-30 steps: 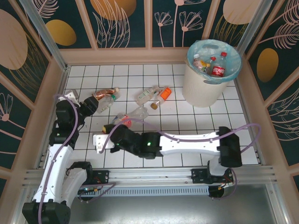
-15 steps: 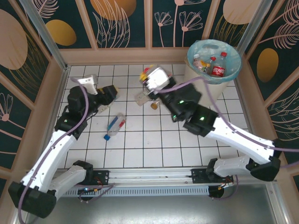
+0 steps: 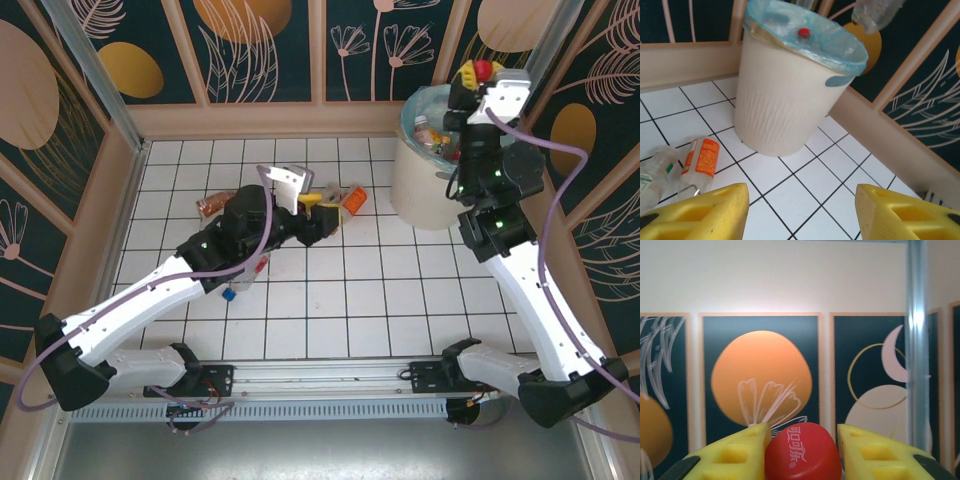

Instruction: Put the plastic bottles in the bin

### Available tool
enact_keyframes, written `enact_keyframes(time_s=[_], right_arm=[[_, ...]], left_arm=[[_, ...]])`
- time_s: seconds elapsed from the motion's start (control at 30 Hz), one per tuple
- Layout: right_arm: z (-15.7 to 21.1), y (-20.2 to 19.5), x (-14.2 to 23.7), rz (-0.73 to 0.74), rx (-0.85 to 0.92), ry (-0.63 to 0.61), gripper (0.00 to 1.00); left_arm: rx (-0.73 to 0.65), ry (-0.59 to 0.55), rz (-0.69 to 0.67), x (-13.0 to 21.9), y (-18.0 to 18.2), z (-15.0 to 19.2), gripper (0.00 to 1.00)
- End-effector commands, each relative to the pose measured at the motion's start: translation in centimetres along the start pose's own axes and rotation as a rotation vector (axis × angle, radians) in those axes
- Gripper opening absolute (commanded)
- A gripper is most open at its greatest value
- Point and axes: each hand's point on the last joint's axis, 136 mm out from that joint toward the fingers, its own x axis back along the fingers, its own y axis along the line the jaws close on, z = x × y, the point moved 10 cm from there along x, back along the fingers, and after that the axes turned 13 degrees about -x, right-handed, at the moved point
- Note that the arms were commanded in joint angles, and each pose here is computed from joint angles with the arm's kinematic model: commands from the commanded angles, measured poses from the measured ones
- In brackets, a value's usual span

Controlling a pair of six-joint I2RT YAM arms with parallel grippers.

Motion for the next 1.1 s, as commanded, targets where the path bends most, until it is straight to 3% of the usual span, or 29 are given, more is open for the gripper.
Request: enact_keyframes(time_s=[0.0,0.47,0.73,1.07], right_arm=[[1.7,-1.6,-1.3,0.009,-0.097,-0.019,0.01],[11.5,-3.9,-5.2,0.035,-0.158,0.188,0.03],[17.4,-7.0,-4.7,0.213,-0.179,0.439,0.06],[22.8,-11.3,-2.4,0.307,-0.243,0.663,0.08]], left_arm=[[-0.072,-0.026,0.04,-0.6,-1.0,-0.8,0.59],[-0.09,0.004,0.043,-1.2,-1.2,0.9,0.6],[-0.083,0.032,0.011,-1.3,-0.8,2.1,0.6],[-0.068,0.051,-0.003,-1.3,-0.5,3.2,0.61]])
